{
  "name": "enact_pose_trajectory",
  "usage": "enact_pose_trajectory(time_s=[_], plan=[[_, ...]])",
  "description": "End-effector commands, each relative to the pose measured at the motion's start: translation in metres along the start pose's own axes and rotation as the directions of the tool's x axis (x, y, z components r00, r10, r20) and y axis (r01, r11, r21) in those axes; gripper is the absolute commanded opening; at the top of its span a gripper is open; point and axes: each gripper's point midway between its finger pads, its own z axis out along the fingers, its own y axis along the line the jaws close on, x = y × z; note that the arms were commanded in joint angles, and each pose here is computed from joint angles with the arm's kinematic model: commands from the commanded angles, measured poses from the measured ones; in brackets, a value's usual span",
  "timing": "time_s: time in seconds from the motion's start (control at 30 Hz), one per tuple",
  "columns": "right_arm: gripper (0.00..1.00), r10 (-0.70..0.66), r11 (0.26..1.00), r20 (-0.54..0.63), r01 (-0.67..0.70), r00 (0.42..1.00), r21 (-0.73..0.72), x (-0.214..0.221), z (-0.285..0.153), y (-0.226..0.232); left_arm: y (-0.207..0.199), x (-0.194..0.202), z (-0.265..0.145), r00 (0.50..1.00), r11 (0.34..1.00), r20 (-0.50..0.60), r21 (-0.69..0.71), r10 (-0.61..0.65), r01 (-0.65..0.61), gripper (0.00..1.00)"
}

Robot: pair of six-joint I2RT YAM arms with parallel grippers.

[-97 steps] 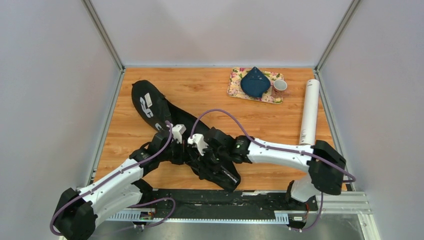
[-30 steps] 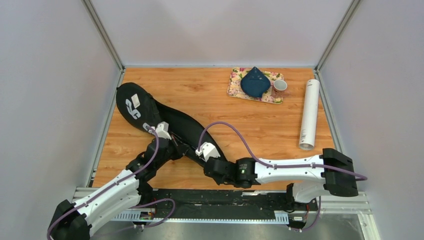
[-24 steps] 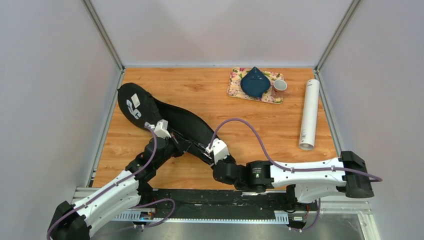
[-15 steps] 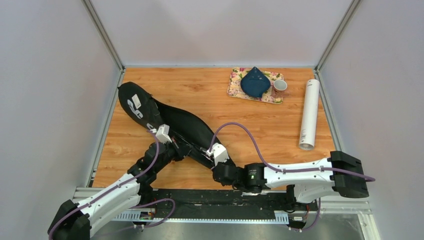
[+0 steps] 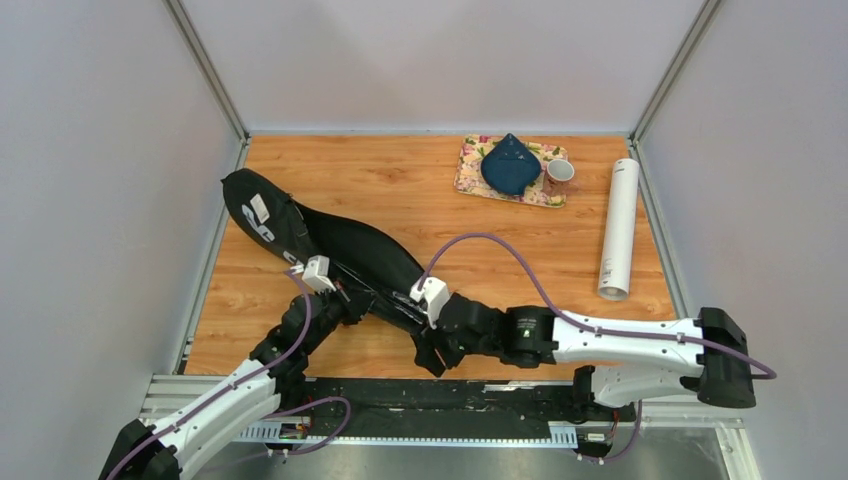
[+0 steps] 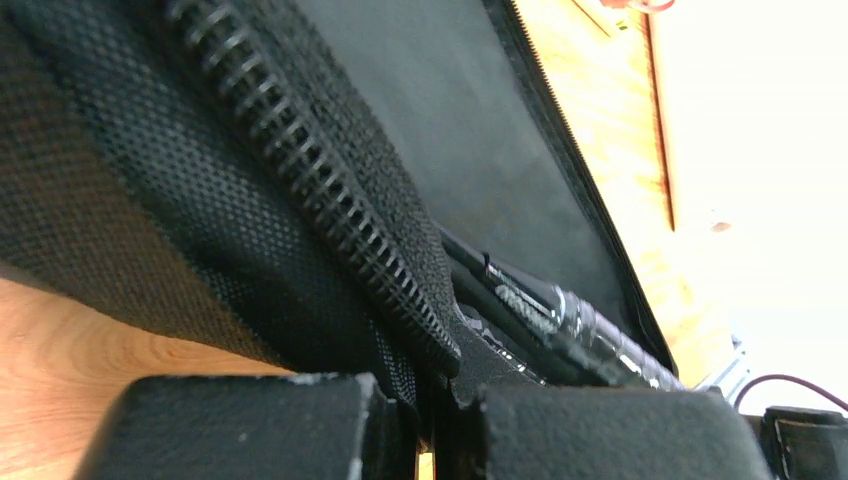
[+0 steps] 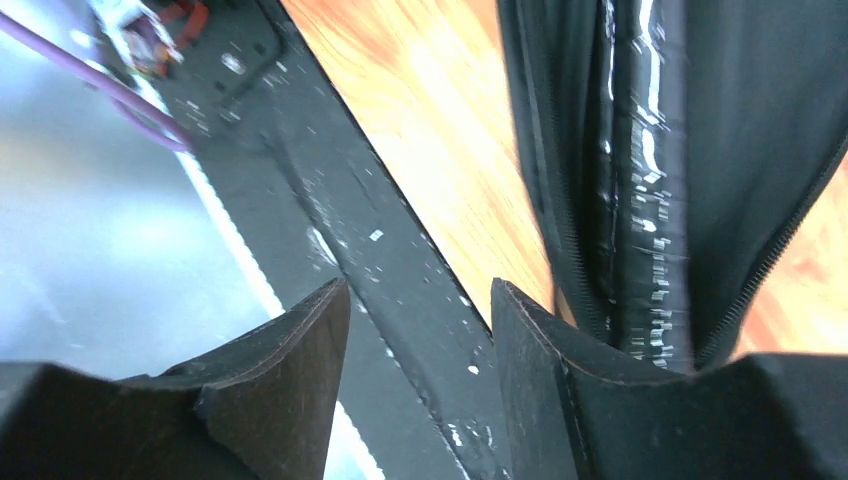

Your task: Pack up the badminton gear

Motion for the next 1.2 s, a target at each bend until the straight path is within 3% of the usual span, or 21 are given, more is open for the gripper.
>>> enact_pose_trajectory(time_s=[0.0, 0.27, 0.57, 0.77, 0.9, 0.97, 1.07, 1.1, 1.17], plan=[[0.58, -0.017, 1.0, 0.041, 0.018, 0.999, -0.026, -0.039, -0.027, 0.004, -0.001, -0.023, 0.002, 0.995, 0.999, 0.099, -0.01, 0.033, -0.033, 0.0], [0.58, -0.053, 0.981, -0.048, 0.061, 0.997, 0.183, -0.024, -0.017, -0.053, -0.001, -0.02, 0.003, 0.996, 0.999, 0.079, -0.008, 0.04, -0.039, 0.0], [0.43, -0.069, 0.966, -0.114, 0.095, 0.991, 0.24, -0.019, 0.004, -0.079, -0.001, -0.015, 0.001, 0.997, 0.999, 0.062, 0.003, 0.039, -0.039, 0.0], [0.27, -0.114, 0.958, -0.172, 0.154, 0.978, 0.24, -0.013, 0.032, -0.084, -0.004, -0.012, 0.0, 0.998, 0.999, 0.045, 0.019, 0.039, -0.04, 0.0], [0.0, -0.066, 0.969, -0.245, 0.121, 0.967, 0.217, 0.016, 0.063, -0.082, -0.007, -0.01, 0.0, 0.999, 0.999, 0.035, 0.035, 0.025, -0.027, 0.0], [0.0, -0.036, 0.974, -0.237, 0.087, 0.971, 0.209, 0.023, 0.069, -0.078, -0.01, -0.01, -0.001, 0.999, 0.999, 0.028, 0.046, 0.024, -0.025, 0.0], [0.19, -0.039, 0.968, -0.194, 0.086, 0.98, 0.238, 0.006, 0.05, -0.078, -0.017, -0.012, -0.002, 0.999, 0.997, 0.016, 0.059, 0.038, -0.039, 0.0], [0.3, -0.058, 0.973, -0.11, 0.081, 0.992, 0.218, -0.029, 0.034, -0.067, -0.018, -0.012, -0.002, 0.999, 0.997, 0.012, 0.063, 0.043, -0.044, 0.0], [0.38, -0.09, 0.975, -0.06, 0.1, 0.994, 0.196, -0.057, 0.012, -0.059, -0.022, -0.012, -0.003, 0.998, 0.995, 0.0, 0.077, 0.056, -0.056, 0.0]])
